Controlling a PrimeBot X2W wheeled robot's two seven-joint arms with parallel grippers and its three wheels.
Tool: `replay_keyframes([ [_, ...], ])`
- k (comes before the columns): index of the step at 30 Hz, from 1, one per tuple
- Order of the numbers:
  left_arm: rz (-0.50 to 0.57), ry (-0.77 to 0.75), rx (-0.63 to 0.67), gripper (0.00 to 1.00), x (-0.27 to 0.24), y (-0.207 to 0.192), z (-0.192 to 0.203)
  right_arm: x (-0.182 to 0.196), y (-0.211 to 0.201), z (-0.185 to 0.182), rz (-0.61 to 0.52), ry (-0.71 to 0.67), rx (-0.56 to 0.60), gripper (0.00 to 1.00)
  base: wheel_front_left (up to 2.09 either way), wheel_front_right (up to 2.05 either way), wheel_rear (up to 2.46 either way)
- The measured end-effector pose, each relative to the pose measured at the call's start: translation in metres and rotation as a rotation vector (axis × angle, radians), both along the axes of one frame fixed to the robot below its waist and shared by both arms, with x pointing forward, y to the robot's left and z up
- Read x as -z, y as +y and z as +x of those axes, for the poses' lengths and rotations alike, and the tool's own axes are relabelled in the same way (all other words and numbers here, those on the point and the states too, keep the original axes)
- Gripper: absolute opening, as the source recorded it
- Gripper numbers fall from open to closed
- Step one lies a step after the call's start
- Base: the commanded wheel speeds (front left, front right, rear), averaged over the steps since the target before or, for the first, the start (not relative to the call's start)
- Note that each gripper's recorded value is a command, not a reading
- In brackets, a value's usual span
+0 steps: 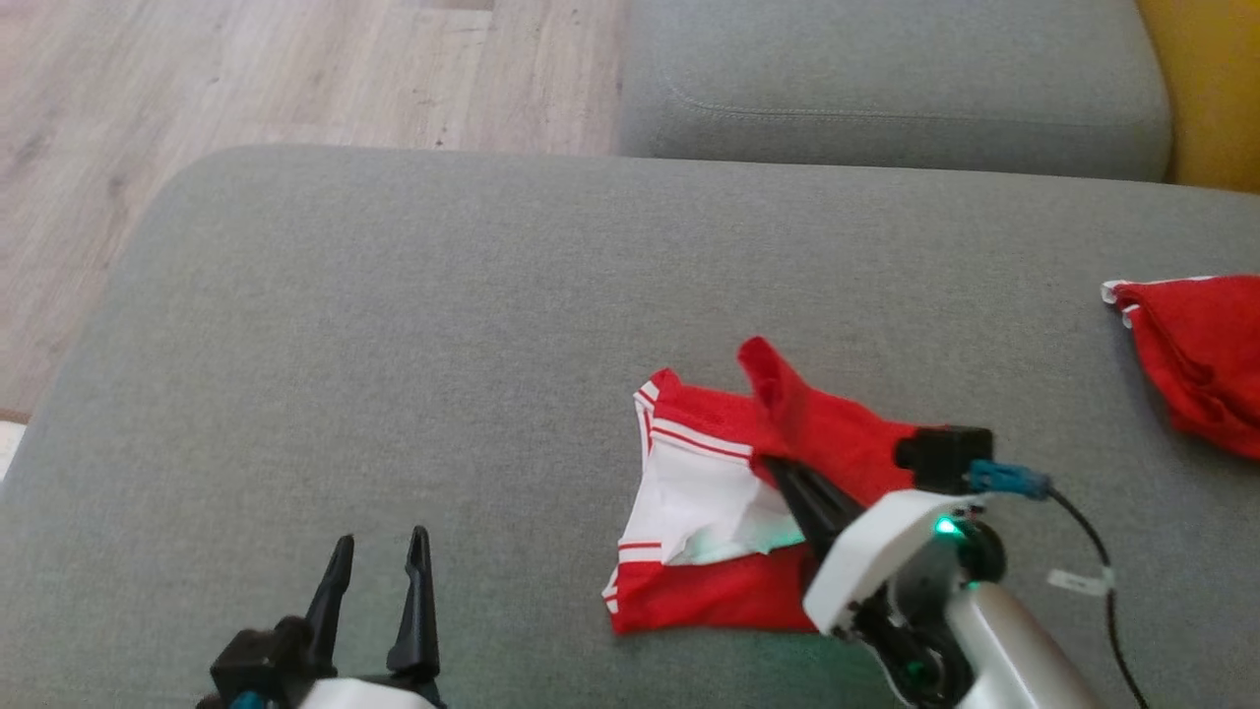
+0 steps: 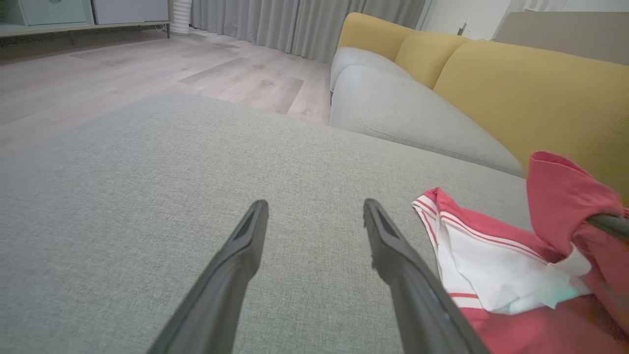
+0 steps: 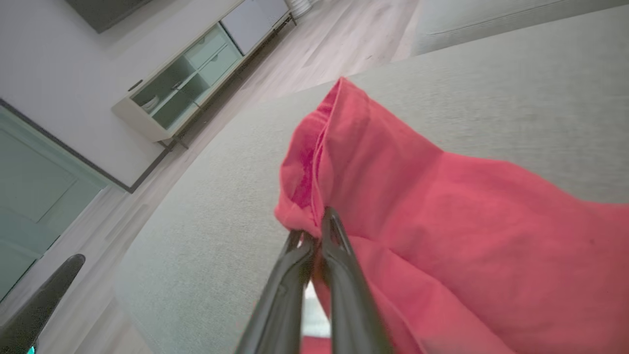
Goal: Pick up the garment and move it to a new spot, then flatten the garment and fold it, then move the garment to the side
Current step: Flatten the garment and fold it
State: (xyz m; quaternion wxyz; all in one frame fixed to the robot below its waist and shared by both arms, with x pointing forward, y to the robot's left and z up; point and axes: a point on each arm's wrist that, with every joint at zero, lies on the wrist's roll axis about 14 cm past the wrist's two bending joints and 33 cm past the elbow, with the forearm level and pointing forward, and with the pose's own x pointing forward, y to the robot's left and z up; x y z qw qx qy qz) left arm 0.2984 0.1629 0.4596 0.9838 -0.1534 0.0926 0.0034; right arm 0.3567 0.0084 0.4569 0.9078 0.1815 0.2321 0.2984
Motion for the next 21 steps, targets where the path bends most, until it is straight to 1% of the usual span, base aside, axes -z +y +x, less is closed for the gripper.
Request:
replay_keyframes([
  [6, -0.001, 0.0, -0.022, 1.0, 0.0, 0.006, -0.002, 0.009, 0.023, 0.003, 0.01, 0.022, -0.056, 0.0, 0.0, 0.0, 0.0],
  [9, -0.003, 0.003, -0.031, 1.0, 0.001, 0.007, -0.003, 0.018, 0.031, 0.0, -0.002, 0.044, -0.084, 0.0, 0.0, 0.0, 0.0],
  [15, -0.003, 0.008, -0.04, 1.0, 0.002, 0.009, -0.004, 0.027, 0.045, -0.006, 0.013, 0.088, -0.123, 0.0, 0.0, 0.0, 0.0],
  [16, -0.003, 0.008, -0.041, 1.0, 0.002, 0.009, -0.004, 0.029, 0.048, -0.008, 0.014, 0.098, -0.131, 0.06, 0.0, 0.0, 0.0],
  [17, -0.003, 0.009, -0.041, 1.0, 0.003, 0.009, -0.004, 0.029, 0.05, -0.009, 0.018, 0.1, -0.137, 0.4, 0.0, 0.0, 0.0],
  [18, -0.005, 0.009, -0.038, 1.0, 0.003, 0.009, -0.004, 0.027, 0.052, -0.01, 0.032, 0.1, -0.138, 0.69, 0.0, 0.0, 0.0],
  [19, -0.005, 0.01, -0.035, 1.0, 0.004, 0.008, -0.005, 0.026, 0.055, -0.01, 0.043, 0.098, -0.143, 1.0, 0.0, 0.0, 0.0],
  [21, -0.006, 0.009, -0.032, 1.0, 0.003, 0.007, -0.004, 0.022, 0.061, -0.011, 0.058, 0.087, -0.156, 1.0, 0.0, 0.0, 0.0],
])
